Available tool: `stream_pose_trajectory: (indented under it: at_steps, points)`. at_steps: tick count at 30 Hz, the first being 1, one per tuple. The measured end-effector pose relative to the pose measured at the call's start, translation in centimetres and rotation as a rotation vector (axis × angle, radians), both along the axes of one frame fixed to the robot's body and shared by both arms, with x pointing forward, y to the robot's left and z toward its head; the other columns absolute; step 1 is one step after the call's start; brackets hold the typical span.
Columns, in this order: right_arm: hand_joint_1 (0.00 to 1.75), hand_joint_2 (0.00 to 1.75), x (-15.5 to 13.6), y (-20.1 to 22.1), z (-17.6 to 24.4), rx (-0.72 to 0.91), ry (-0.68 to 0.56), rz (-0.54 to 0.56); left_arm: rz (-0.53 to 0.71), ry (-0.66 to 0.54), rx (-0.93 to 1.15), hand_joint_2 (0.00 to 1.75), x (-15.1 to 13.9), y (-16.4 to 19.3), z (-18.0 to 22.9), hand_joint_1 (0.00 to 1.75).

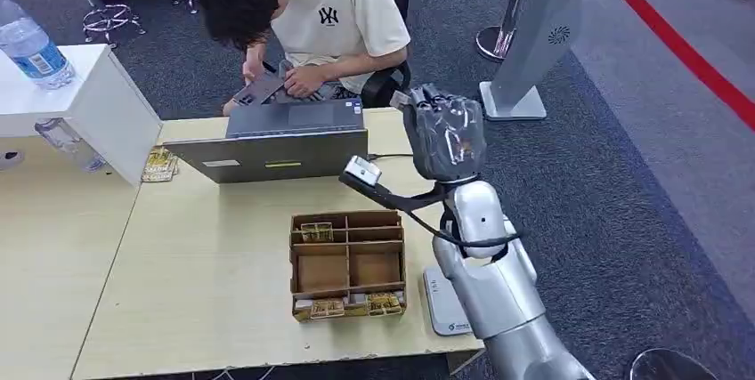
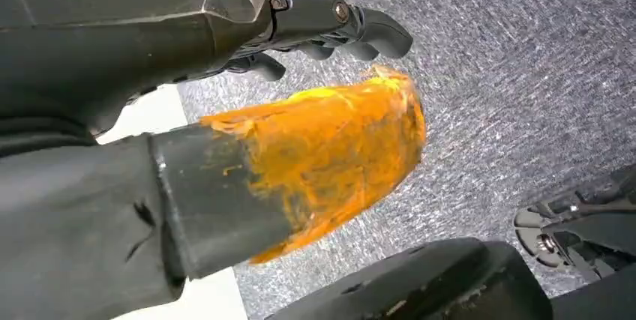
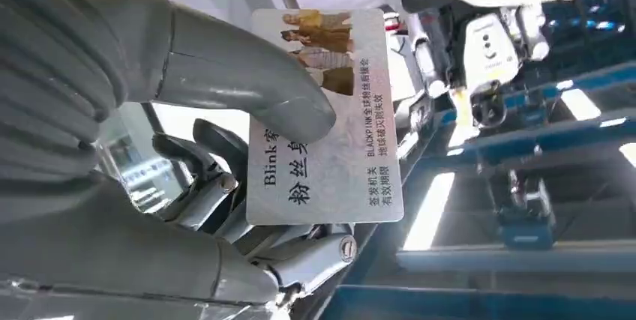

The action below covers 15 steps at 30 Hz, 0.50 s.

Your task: Pass the card to the sensor for recognition and then transmit it.

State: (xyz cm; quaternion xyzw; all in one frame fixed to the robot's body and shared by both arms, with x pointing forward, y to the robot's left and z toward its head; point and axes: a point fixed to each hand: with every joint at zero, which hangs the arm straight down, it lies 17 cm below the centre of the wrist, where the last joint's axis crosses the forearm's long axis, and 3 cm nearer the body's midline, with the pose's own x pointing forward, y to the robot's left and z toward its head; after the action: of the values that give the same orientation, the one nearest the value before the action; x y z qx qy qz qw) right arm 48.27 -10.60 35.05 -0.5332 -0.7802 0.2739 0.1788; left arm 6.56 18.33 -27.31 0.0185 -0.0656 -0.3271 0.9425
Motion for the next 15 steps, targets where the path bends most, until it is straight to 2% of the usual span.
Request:
stream_pose_trajectory:
  at_steps: [15]
  points:
    - [1.75,1.75,3.2,4.2,-3.0,-0.110,0.097,0.030,-0.068,-0.011,0.004,0.00,0.3,0.0,0.0,0.00]
